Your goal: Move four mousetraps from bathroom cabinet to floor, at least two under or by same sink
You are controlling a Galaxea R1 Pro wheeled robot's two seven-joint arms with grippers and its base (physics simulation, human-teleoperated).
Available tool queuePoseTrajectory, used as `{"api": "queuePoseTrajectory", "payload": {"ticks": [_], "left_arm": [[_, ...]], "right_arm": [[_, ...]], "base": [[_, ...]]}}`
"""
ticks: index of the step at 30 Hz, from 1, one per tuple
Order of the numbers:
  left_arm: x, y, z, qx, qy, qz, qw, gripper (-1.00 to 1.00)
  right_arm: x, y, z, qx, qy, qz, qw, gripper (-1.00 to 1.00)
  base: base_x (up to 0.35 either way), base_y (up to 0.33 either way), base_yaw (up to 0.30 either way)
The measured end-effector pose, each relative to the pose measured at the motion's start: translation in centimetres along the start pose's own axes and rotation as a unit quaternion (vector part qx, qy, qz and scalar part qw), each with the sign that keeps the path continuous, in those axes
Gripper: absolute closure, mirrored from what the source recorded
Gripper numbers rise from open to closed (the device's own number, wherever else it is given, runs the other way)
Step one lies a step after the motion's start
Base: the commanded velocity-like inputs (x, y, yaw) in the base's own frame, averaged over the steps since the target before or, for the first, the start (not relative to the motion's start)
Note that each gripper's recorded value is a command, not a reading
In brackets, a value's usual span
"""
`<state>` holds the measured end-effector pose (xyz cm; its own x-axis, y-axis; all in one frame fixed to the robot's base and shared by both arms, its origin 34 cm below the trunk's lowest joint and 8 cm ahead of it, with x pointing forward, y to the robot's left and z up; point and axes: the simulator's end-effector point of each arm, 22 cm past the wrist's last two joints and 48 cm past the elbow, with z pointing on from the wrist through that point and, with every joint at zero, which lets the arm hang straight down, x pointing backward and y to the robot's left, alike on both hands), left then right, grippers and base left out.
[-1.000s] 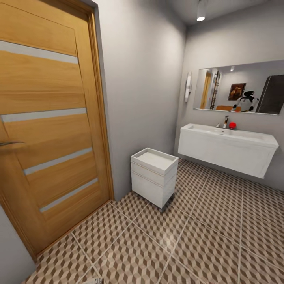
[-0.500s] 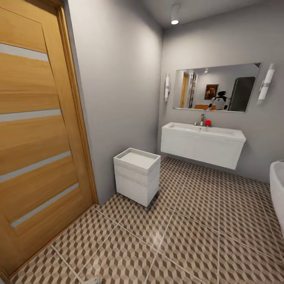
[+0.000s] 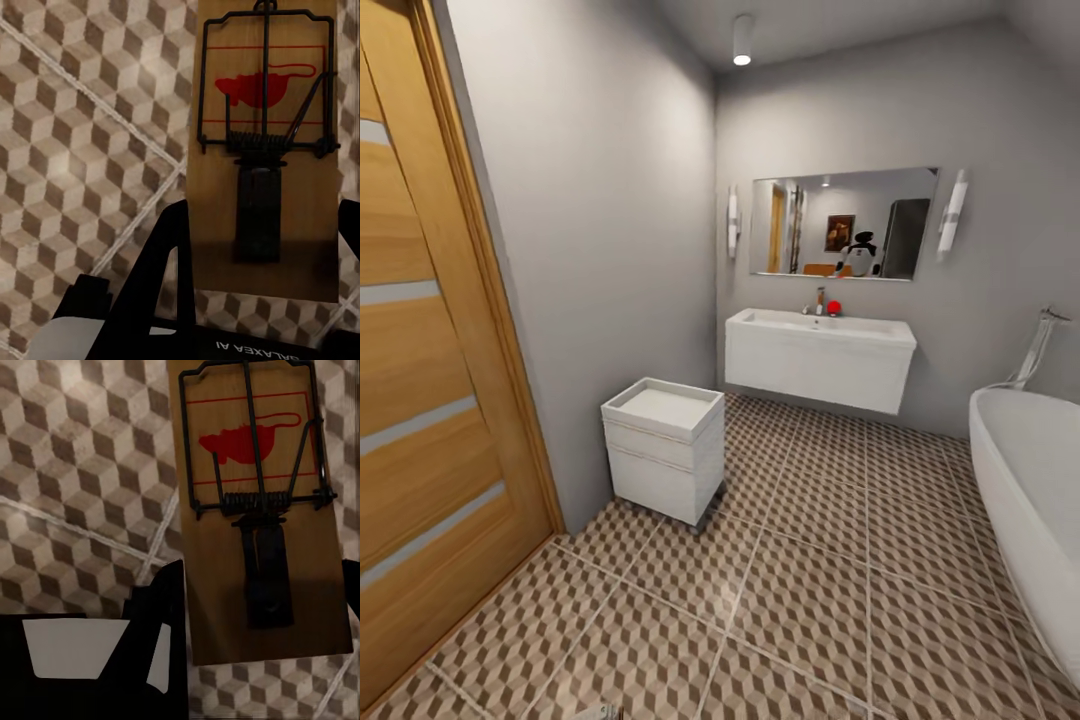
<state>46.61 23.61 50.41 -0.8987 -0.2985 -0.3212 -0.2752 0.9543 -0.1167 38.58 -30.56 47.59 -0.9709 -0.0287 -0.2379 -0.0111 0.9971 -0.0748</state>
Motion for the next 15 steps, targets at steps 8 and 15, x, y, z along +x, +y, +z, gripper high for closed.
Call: {"api": "queuePoseTrajectory", "payload": {"ticks": [8,15], "left_arm": [[-0.03,0.03,0.00,0.000,0.000,-0.001,1.0000,1.00],[-0.02,0.04,0.00,-0.001,0.000,-0.001,1.0000,1.00]], "right_arm": [[0.00,0.00,0.00,0.000,0.000,0.000,1.0000,1.00],[0.00,0.00,0.00,0.000,0.000,0.000,1.0000,1.00]], "base": [[0.000,0.000,-0.300],[0.005,0.000,-0.300]]}}
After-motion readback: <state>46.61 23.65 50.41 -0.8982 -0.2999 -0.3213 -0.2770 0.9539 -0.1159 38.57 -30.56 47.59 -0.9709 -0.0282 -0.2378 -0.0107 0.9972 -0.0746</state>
